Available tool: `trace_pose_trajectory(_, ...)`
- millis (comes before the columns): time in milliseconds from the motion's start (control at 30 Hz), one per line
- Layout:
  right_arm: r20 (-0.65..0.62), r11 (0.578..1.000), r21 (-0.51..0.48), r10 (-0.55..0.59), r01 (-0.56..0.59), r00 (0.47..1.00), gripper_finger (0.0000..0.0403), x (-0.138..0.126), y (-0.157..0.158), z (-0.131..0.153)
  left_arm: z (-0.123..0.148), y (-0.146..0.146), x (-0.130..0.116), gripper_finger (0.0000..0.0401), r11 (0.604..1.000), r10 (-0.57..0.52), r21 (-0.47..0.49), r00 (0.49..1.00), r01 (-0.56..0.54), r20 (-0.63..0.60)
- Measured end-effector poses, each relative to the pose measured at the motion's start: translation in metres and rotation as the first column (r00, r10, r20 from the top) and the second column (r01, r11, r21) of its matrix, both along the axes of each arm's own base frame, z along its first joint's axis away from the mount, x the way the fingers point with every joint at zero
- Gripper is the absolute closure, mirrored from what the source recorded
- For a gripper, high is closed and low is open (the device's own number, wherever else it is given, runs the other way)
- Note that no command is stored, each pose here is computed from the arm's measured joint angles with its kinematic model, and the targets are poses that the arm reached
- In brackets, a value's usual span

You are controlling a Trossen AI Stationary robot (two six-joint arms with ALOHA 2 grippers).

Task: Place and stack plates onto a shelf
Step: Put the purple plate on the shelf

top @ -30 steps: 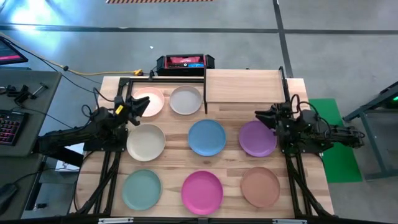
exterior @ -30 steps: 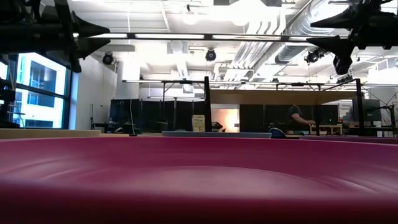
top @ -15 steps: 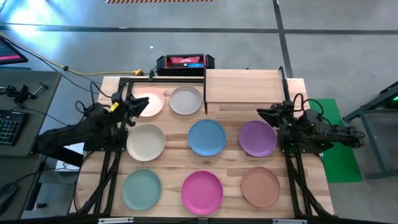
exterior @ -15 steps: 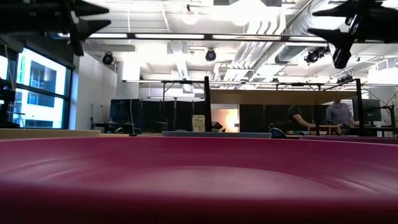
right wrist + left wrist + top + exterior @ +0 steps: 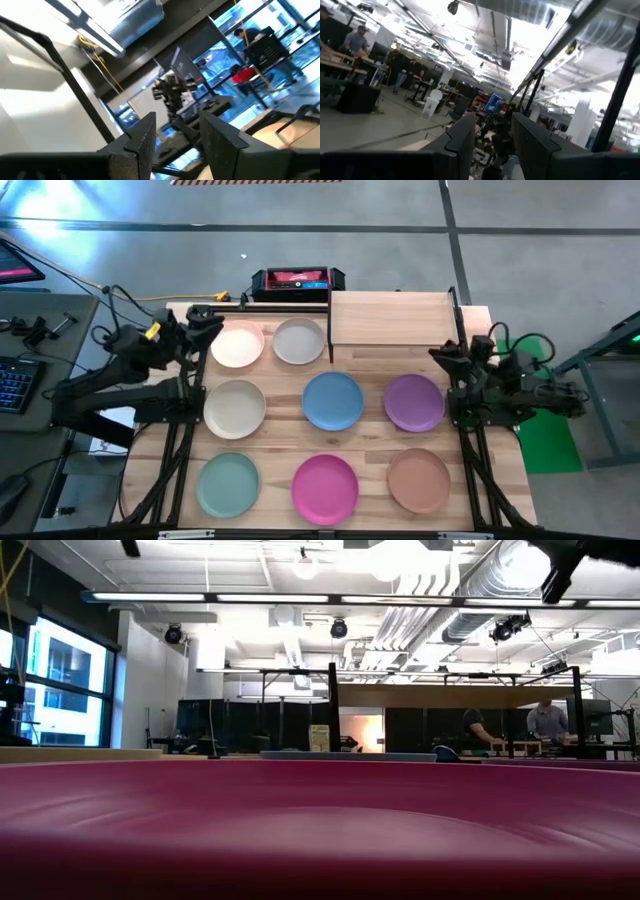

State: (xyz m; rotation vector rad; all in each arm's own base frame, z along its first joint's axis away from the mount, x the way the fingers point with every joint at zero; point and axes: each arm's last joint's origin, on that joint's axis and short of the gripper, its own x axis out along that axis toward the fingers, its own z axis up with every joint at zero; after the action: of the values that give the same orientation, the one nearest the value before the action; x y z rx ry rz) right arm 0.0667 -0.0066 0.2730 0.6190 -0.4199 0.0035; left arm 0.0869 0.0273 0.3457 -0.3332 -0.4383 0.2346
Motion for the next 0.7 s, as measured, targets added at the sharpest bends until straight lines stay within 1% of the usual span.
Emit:
trace_pose_trajectory(100,-0.055,0.997,-0.077,-0.032,0.028,0.998,0.0267,-0.008,0.001,0.022,0.015,0.0,0.002,0.0284,0.999,0.002,0.038,0.999,0.0,-0.041)
trace_pose_trajectory(200,-0.146,0.988,-0.147,-0.062,0.041,0.987,0.0267,-0.014,0.001,0.043,0.026,0.001,0.006,0.0284,0.998,0.015,0.056,0.995,-0.009,-0.1)
trace_pose_trajectory(300,-0.257,0.983,-0.179,-0.076,0.03,0.963,0.0267,-0.019,0.002,0.063,0.031,0.003,0.011,0.0284,0.999,0.015,0.045,0.986,-0.007,-0.169)
trace_pose_trajectory(367,-0.346,0.984,-0.177,-0.079,0.018,0.935,0.0267,-0.022,0.002,0.074,0.033,0.004,0.015,0.0284,1.0,0.011,0.029,0.975,-0.005,-0.222)
trace_pose_trajectory(433,-0.439,0.987,-0.162,-0.083,0.013,0.895,0.0267,-0.023,0.001,0.084,0.033,0.005,0.017,0.0284,1.0,0.007,0.012,0.961,-0.004,-0.278)
trace_pose_trajectory(500,-0.529,0.989,-0.149,-0.089,0.012,0.844,0.0267,-0.02,0.001,0.091,0.031,0.006,0.02,0.0284,1.0,0.003,-0.004,0.945,-0.004,-0.327)
trace_pose_trajectory(567,-0.614,0.992,-0.128,-0.094,0.019,0.784,0.0267,-0.015,0.0,0.096,0.027,0.006,0.022,0.0284,1.0,-0.002,-0.018,0.929,-0.005,-0.37)
trace_pose_trajectory(700,-0.757,0.999,-0.041,-0.052,0.033,0.651,0.0267,0.002,-0.002,0.096,0.021,0.008,0.026,0.0284,0.999,-0.012,-0.042,0.907,-0.006,-0.421)
